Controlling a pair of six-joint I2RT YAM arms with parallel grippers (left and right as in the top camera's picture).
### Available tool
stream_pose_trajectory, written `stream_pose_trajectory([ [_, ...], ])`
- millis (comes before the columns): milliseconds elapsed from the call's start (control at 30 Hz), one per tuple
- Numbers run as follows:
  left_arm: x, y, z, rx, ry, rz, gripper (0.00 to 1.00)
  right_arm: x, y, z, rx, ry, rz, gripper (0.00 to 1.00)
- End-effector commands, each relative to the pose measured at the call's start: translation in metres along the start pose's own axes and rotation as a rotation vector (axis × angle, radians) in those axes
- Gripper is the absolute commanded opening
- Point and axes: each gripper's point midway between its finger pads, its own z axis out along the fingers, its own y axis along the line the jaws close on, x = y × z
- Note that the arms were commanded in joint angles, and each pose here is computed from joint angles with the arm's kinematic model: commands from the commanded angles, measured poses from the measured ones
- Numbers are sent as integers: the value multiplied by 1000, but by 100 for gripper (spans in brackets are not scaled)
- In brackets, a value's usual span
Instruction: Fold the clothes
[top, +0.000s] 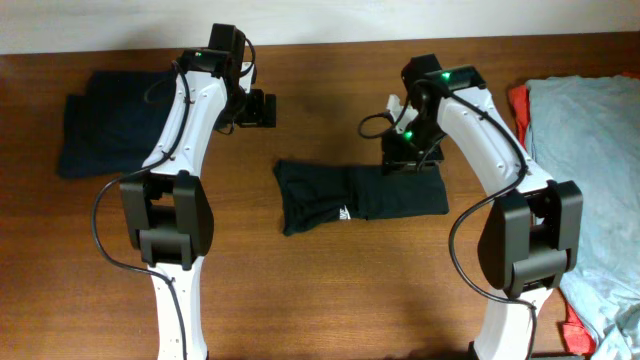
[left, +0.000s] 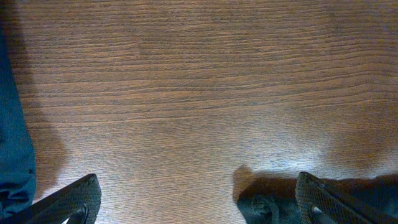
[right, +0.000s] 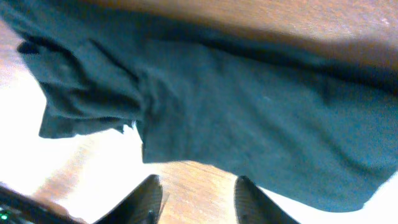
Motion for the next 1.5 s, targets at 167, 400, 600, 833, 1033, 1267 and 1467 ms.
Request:
stream_pose_trajectory([
  [167, -1, -3, 2, 11, -1, 5, 99, -3, -45, -1, 202, -6, 18, 36],
  [400, -1, -3, 2, 11, -1, 5, 99, -9, -77, -12, 131, -48, 106, 36],
  [600, -1, -3, 2, 11, -1, 5, 99, -9, -84, -7, 77, -54, 102, 35],
  [833, -1, -3, 2, 11, -1, 5, 99, -9, -96, 32, 82, -75, 98, 34],
  [1033, -2, -3, 2, 11, -2, 4, 99, -25, -117, 71, 133, -201, 70, 35],
  [1267, -1, -3, 2, 11, -1, 5, 99, -37, -108, 63, 94, -255, 37, 39],
  [1467, -1, -3, 2, 11, -1, 5, 99, -50, -85, 1, 63, -291, -14, 48],
])
